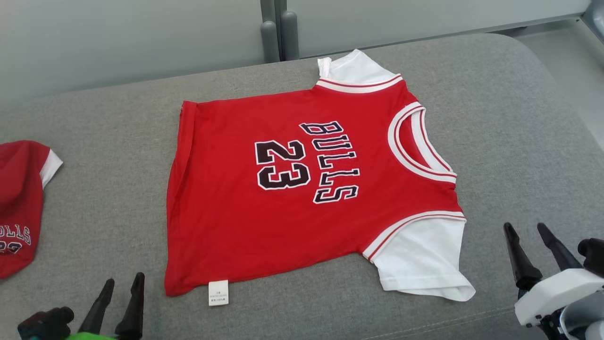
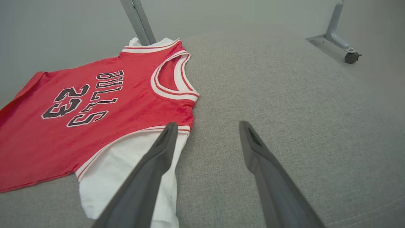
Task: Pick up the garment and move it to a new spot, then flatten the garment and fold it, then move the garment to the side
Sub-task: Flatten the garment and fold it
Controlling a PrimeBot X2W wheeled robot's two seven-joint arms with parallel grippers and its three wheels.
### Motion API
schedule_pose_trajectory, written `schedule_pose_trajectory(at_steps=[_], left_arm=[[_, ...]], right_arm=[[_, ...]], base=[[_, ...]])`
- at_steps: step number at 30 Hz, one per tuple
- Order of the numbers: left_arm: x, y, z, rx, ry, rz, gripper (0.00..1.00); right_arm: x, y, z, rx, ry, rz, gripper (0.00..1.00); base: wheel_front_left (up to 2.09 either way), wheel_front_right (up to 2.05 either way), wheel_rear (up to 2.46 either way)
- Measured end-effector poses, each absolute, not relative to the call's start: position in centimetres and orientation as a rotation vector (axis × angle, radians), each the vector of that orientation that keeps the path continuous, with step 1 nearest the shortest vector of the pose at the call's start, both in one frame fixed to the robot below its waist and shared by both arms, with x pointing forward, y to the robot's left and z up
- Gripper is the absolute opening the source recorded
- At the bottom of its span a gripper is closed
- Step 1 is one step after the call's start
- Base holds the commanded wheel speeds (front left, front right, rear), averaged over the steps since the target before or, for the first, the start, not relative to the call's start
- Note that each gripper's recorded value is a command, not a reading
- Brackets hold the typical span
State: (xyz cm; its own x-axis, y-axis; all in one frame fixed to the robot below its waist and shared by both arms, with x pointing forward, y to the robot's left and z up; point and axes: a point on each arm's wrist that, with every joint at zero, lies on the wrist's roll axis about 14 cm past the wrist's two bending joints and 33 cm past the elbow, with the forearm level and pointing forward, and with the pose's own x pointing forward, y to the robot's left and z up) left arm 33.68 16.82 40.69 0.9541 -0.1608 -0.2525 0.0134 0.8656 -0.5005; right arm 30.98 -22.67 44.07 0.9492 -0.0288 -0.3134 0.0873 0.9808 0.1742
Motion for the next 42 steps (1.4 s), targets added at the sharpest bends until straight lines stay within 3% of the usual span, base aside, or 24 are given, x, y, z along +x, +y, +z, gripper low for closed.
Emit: schedule_pose_trajectory(at_steps=[6, 14, 26, 36, 42], left_arm=[[36.1, 17.3, 45.5, -0.481, 0.128, -0.116, 1.0], [36.3, 18.1, 47.9, -0.468, 0.043, -0.093, 1.0], [36.5, 17.3, 48.1, -0.395, 0.037, -0.124, 1.0], [35.3, 13.5, 47.0, -0.38, 0.078, -0.204, 1.0], [34.9, 14.5, 47.2, -0.379, 0.064, -0.168, 1.0]], right_arm=[[33.2, -21.1, 48.8, 0.118, 0.107, 0.007, 1.0], [33.6, -19.2, 50.6, 0.044, 0.008, 0.064, 1.0], [33.7, -19.2, 48.7, 0.03, 0.026, 0.023, 1.0], [34.5, -18.5, 47.9, 0.048, 0.033, 0.007, 1.0], [34.7, -17.5, 47.1, 0.066, 0.055, 0.018, 1.0]], base=[[0.0, 0.0, 0.0], [0.0, 0.0, 0.0], [0.0, 0.0, 0.0], [0.0, 0.0, 0.0], [0.0, 0.0, 0.0]])
